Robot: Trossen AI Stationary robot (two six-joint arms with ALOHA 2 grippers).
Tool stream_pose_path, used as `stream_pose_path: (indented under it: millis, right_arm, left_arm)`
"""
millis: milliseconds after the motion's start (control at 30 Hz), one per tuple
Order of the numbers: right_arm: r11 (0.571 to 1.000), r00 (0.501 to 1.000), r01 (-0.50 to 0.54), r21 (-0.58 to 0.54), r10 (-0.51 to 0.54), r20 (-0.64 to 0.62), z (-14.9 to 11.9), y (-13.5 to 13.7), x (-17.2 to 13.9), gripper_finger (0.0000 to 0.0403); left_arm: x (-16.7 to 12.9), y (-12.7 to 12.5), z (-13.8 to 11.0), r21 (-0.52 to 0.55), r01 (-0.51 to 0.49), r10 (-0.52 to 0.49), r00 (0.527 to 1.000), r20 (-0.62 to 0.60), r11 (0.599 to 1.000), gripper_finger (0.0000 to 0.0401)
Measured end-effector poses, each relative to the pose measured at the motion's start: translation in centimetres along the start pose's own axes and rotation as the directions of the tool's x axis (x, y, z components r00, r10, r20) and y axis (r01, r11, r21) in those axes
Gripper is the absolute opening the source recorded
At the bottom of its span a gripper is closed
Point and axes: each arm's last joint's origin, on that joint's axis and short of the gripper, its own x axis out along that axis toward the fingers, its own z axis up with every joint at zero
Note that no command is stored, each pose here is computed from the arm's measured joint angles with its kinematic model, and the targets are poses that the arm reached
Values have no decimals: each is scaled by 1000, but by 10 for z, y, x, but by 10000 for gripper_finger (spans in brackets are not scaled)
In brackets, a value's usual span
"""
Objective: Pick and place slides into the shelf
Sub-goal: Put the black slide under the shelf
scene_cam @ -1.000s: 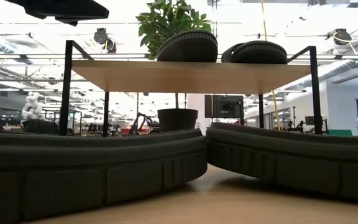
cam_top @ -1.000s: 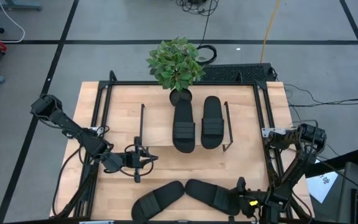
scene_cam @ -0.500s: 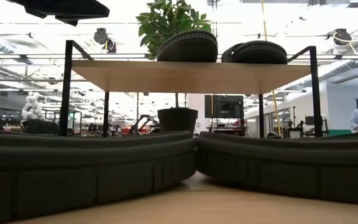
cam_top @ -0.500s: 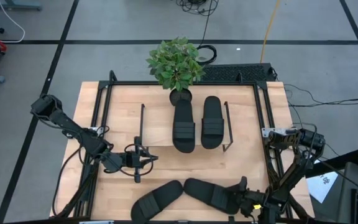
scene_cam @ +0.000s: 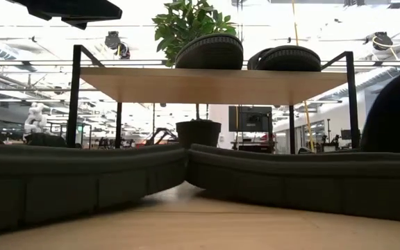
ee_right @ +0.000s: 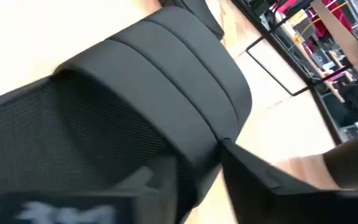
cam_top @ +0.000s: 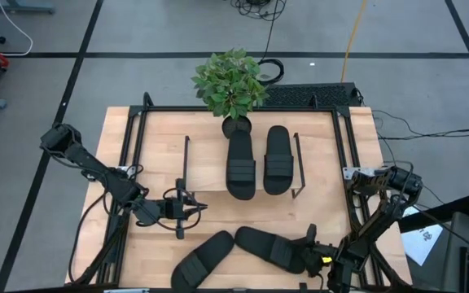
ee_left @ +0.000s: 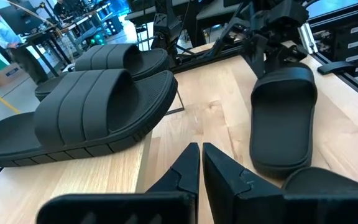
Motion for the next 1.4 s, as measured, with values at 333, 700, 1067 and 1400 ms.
stream_pose_path:
  millis: [333,700,1067,1400]
  right_arm:
    - [997,995,75,26,-77,60,12,0,-4,6]
    - [973,970,232,4,-232,74,23,-8,-1,3]
    - [966,971,235,104,-229,-73,26,-32,4,1]
    - [930,941,302,210,-255,-225,19,-54,29,1]
  left_arm:
    - [0,0,0,0,0,0,1000,0,1000,24]
    - [0,0,0,-3,0,0,1000,0,1000,24]
    - [0,0,0,0,1,-1,1000,0,1000,24]
    - [0,0,0,7,1,-1,1000,-2,1000,24]
